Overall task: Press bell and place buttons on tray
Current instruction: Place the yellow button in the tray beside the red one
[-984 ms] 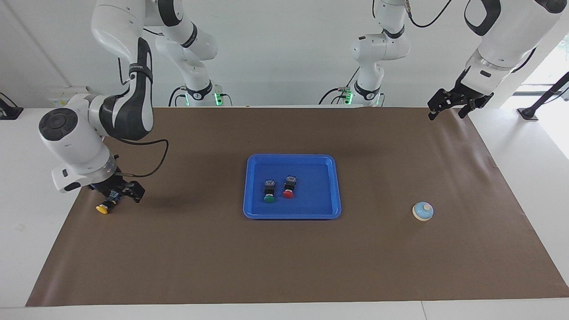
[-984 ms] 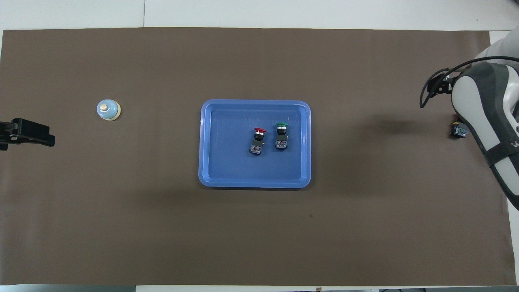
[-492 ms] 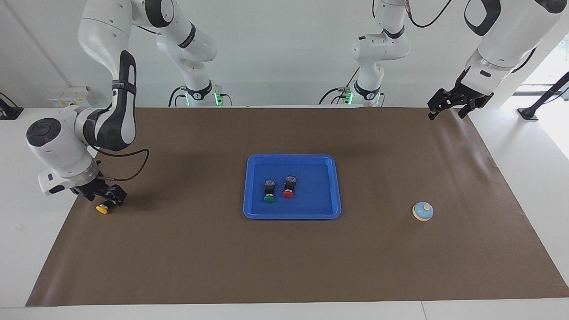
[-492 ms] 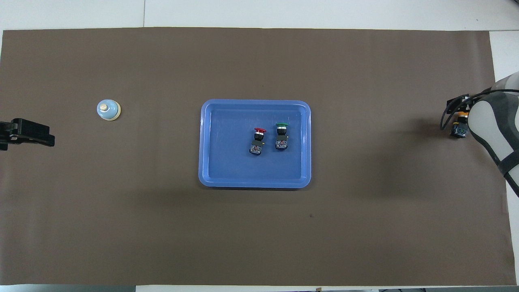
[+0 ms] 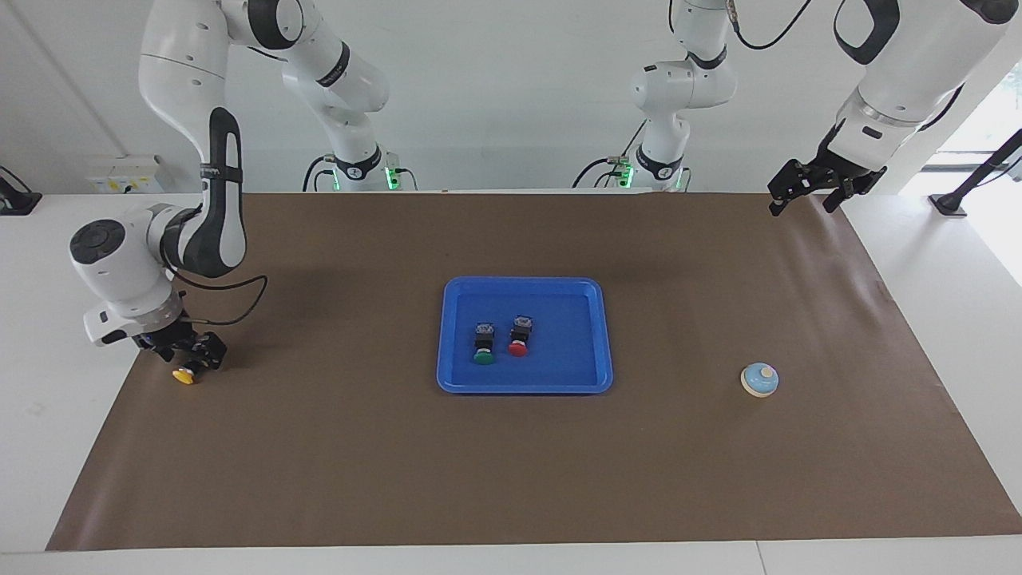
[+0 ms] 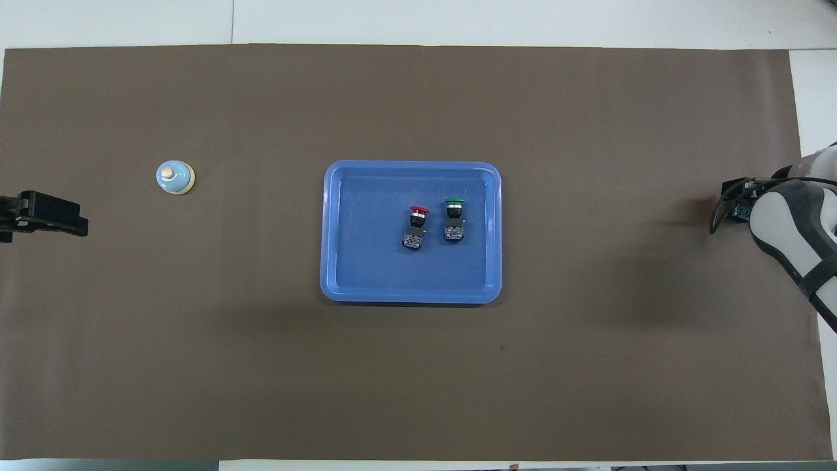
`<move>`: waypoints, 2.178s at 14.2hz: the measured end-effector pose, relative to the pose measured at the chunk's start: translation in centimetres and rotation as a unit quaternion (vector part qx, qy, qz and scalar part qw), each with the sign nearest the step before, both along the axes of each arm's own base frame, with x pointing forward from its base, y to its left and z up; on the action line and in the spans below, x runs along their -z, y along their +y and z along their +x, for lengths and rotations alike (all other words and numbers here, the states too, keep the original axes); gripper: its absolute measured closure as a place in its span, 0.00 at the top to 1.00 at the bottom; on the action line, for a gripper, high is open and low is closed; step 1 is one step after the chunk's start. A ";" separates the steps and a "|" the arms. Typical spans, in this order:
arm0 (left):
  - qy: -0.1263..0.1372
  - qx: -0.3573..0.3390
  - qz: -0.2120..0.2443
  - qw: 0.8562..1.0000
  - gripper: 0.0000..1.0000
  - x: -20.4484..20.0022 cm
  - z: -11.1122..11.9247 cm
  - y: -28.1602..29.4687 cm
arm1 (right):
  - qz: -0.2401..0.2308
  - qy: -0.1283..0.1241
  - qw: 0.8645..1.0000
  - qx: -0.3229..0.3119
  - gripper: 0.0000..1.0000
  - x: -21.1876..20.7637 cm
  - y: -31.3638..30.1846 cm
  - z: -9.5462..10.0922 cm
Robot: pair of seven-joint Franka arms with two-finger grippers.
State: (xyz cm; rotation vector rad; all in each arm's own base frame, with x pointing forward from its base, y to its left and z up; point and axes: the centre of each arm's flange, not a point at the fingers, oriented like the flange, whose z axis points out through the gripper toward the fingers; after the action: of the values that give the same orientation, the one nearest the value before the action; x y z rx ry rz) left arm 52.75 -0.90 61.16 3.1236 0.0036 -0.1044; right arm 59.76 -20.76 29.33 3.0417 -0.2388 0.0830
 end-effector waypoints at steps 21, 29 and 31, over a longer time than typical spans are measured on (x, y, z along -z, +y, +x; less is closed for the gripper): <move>0.000 0.000 0.000 1.000 1.00 0.0 0.0 0.0 | 0.013 0.039 0.998 0.048 0.40 -11.9 36.5 5.9; 0.000 0.000 0.000 1.000 1.00 0.0 0.0 0.0 | 0.045 0.043 0.998 0.029 0.40 -11.0 59.4 0.0; 0.000 0.000 0.000 1.000 1.00 0.0 0.0 0.0 | 0.067 0.039 0.997 0.016 0.40 -9.9 62.7 -1.2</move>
State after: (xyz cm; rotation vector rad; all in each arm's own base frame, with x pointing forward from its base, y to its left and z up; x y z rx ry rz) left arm 52.75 -0.90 61.16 3.1236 0.0036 -0.1043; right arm 58.59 41.89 39.28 3.1637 -0.2983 -0.0576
